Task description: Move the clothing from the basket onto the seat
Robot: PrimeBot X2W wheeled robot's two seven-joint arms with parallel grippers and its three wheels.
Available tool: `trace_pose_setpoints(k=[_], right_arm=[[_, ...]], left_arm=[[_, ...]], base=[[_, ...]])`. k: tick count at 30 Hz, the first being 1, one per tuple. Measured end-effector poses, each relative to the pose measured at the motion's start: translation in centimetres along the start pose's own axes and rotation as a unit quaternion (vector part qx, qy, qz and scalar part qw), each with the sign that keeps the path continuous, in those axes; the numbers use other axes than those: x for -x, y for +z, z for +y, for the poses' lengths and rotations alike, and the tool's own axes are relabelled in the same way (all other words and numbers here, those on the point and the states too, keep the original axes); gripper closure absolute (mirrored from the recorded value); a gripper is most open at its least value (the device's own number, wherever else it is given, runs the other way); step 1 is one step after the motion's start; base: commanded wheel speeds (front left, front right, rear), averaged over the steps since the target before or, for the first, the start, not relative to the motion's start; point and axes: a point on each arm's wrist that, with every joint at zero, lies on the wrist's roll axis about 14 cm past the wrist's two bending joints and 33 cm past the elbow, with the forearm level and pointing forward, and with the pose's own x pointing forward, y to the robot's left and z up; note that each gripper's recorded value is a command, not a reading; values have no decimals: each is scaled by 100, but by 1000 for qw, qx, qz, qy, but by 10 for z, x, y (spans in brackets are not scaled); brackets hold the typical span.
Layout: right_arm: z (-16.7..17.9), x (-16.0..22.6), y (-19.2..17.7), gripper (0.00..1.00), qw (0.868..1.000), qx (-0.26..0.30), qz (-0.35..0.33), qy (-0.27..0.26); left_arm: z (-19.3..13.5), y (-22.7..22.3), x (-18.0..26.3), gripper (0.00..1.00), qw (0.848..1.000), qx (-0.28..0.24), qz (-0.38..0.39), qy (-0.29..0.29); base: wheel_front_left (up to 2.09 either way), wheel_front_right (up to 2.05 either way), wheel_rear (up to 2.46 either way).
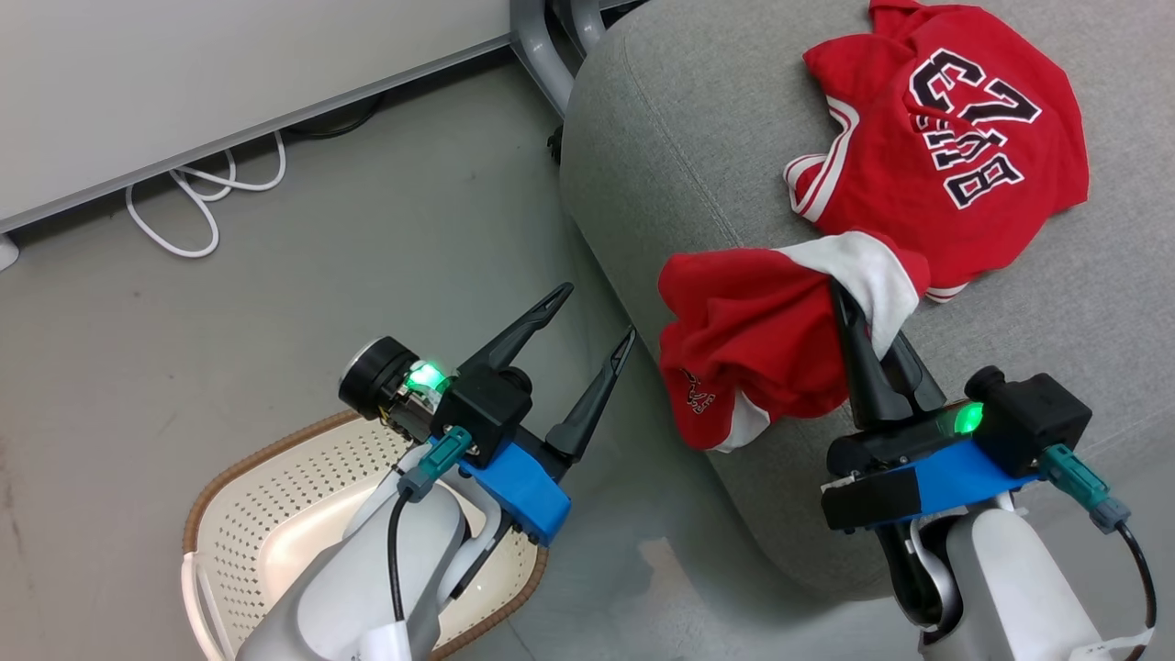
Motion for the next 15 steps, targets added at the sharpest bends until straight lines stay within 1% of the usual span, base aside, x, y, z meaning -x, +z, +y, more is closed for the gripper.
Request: trace_pose_setpoints(k=[3, 5, 9, 12, 15], right_arm=[[0, -2, 3, 100, 1000, -1, -5, 1], [0, -11, 11, 100, 1000, 2, -18, 3], [3, -38, 38, 100, 998, 16, -62, 13], [-7, -61, 63, 100, 994, 24, -102, 3], [-14, -88, 91, 100, 988, 42, -147, -4]], left_arm=[[3, -1, 1, 0, 1000, 0, 0, 3], [6, 0, 1, 0, 1000, 1, -2, 6], [18, -2, 0, 0, 1000, 1, -5, 15], [27, -8, 0, 0, 1000, 1, -4, 20], [40, -14, -1, 0, 1000, -1, -3, 26]], base=[[0, 0, 0], [0, 0, 0], [0, 0, 0], [0, 0, 0], [0, 0, 0]])
